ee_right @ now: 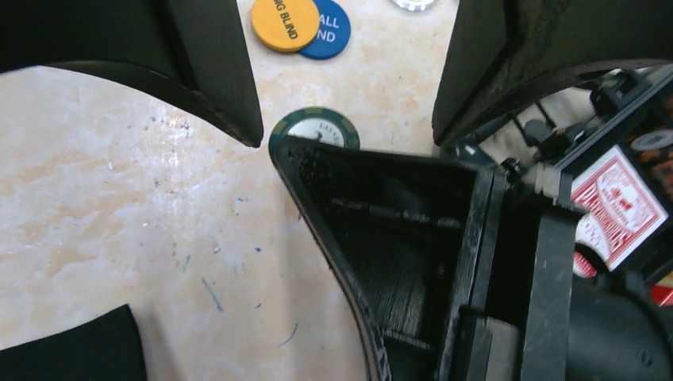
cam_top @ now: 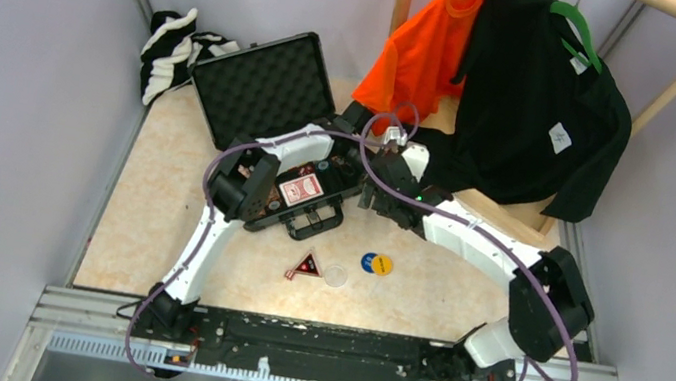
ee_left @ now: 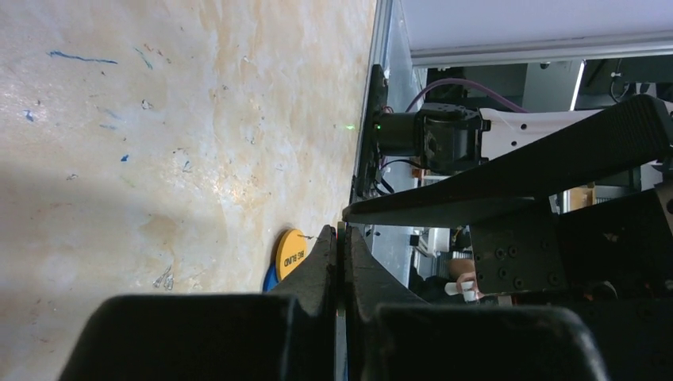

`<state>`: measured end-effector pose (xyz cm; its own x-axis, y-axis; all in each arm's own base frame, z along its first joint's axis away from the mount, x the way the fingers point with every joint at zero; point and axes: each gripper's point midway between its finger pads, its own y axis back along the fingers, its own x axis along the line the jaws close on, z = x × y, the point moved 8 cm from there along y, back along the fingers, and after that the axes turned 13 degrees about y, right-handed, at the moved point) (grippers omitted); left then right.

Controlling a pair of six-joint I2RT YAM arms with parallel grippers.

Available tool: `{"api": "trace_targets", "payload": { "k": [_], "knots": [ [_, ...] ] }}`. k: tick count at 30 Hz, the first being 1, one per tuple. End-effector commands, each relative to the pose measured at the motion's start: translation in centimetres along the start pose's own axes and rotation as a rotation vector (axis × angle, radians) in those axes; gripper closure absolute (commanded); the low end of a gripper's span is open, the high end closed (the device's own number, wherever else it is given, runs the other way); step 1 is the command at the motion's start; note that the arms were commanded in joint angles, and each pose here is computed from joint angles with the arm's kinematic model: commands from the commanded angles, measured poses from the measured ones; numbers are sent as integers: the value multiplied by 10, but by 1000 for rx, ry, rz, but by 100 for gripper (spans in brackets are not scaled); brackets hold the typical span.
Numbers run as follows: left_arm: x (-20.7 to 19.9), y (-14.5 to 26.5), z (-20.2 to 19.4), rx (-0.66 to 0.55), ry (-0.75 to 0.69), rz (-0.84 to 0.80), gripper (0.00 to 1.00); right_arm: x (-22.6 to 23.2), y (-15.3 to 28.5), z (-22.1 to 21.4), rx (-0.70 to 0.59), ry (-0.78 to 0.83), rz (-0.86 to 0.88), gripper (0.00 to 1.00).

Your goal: Pack up texas hold em set

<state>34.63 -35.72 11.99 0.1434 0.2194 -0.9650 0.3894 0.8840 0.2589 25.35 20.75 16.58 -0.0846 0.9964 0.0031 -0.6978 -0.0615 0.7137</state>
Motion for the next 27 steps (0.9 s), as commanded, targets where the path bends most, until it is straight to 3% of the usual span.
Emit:
{"api": "trace_targets", "payload": {
  "k": [1,10,15,21,27],
  "knots": [
    [-14,18,5,-49,-82,-30,100,4,25,7,-96,-7,157,21],
    [-11,76,8,-277,-143,110,100,-23,66,-9,-233,-9,274,20],
    [-29,103,-12,-442,-314,200,100,-35,64,-34,-354,-73,339,23],
    [-32,137,-26,-639,-484,454,100,-27,37,-59,-310,-50,384,27],
    [-14,147,-25,-654,-640,611,100,-20,21,-67,-270,-4,387,27]
  ]
}}
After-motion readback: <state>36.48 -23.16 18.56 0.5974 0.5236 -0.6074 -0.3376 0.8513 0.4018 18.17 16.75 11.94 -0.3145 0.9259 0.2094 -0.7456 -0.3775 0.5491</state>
